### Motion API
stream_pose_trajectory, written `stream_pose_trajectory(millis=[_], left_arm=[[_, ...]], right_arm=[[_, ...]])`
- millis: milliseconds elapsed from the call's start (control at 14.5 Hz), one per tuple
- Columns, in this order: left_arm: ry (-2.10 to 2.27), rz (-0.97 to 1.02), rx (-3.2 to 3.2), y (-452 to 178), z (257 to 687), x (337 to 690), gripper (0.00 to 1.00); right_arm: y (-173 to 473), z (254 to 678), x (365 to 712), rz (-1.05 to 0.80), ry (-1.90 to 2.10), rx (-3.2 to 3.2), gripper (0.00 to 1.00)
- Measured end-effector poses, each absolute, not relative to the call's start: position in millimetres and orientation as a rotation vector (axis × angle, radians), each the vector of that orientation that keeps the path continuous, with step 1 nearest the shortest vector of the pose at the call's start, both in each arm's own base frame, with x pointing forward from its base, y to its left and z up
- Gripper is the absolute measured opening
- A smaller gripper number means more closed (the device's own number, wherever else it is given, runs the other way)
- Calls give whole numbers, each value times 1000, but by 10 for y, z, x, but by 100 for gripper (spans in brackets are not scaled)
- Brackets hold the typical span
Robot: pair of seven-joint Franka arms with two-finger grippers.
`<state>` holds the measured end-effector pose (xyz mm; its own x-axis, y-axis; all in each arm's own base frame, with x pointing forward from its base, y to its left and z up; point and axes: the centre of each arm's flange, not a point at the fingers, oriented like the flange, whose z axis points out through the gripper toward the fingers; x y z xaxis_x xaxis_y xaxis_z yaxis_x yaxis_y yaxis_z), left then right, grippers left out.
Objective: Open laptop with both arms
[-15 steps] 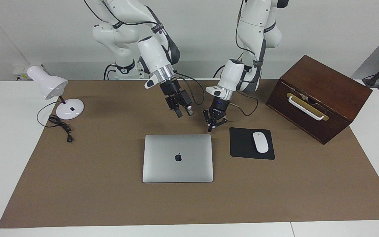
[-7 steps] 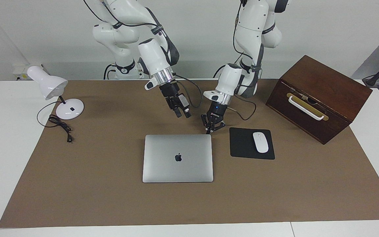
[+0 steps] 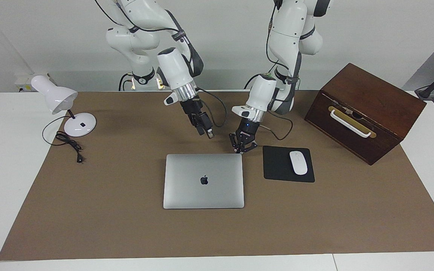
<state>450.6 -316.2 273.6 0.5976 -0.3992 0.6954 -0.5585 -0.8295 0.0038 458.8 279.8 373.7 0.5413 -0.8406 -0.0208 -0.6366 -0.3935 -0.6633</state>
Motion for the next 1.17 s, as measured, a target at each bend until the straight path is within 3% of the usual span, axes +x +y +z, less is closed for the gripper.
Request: stream_pose_trajectory(millis=[1170], left_arm=[[-788,1051,2611,-3193,2644,4604,1]], right_arm=[[2614,3269,4861,-447,1165,-2093,100]])
